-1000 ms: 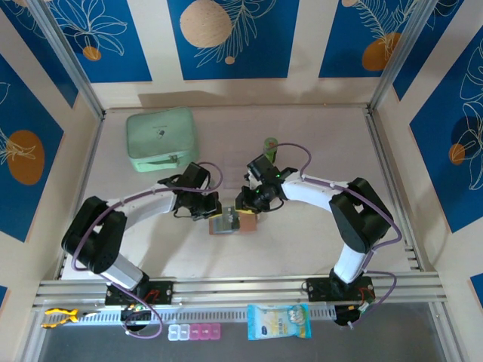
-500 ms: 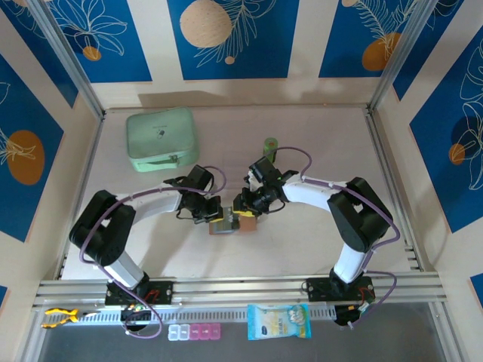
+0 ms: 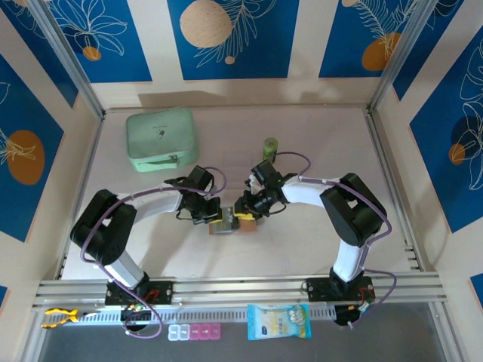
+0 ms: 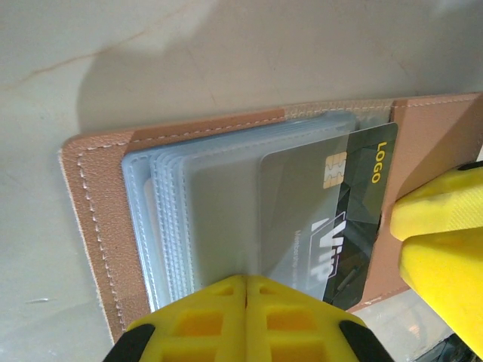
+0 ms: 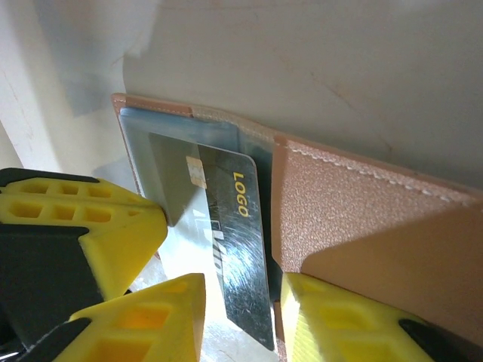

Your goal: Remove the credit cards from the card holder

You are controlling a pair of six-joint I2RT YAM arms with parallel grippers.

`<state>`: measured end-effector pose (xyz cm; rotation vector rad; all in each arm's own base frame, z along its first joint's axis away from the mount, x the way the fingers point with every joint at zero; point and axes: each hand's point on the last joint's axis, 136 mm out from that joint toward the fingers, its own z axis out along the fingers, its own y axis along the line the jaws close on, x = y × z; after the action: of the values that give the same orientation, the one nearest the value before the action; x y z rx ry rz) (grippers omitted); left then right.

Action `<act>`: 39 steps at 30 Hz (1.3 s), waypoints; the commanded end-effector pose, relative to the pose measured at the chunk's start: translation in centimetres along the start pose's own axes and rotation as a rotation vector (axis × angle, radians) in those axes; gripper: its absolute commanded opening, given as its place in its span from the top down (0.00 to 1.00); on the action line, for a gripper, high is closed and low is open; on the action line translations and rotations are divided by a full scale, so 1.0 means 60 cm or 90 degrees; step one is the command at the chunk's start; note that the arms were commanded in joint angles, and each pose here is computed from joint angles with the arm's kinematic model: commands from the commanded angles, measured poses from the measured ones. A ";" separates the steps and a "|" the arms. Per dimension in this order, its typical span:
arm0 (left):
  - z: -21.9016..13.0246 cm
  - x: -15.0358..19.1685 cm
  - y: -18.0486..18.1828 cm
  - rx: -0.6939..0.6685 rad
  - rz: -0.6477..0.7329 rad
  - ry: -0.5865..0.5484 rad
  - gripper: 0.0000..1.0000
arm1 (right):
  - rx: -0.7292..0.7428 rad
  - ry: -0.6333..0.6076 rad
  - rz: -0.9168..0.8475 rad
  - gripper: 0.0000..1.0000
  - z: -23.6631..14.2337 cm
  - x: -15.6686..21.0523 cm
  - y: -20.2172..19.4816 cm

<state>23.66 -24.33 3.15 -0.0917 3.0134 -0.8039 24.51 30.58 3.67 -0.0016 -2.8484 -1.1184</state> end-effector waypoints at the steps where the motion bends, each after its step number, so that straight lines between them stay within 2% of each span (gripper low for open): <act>1: 0.013 0.020 0.028 -0.040 -0.004 0.026 1.00 | -0.017 0.027 0.008 0.71 0.012 0.010 -0.009; 28: 0.013 0.022 0.031 -0.043 -0.008 0.028 1.00 | -0.085 0.033 -0.002 0.85 0.017 0.016 0.009; 39: 0.010 0.021 0.032 -0.045 -0.007 0.024 1.00 | -0.066 0.004 -0.006 0.93 -0.004 0.012 -0.002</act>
<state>23.67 -24.29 3.10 -0.0928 3.0142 -0.7998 24.19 31.24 3.74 0.0206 -2.7712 -1.2895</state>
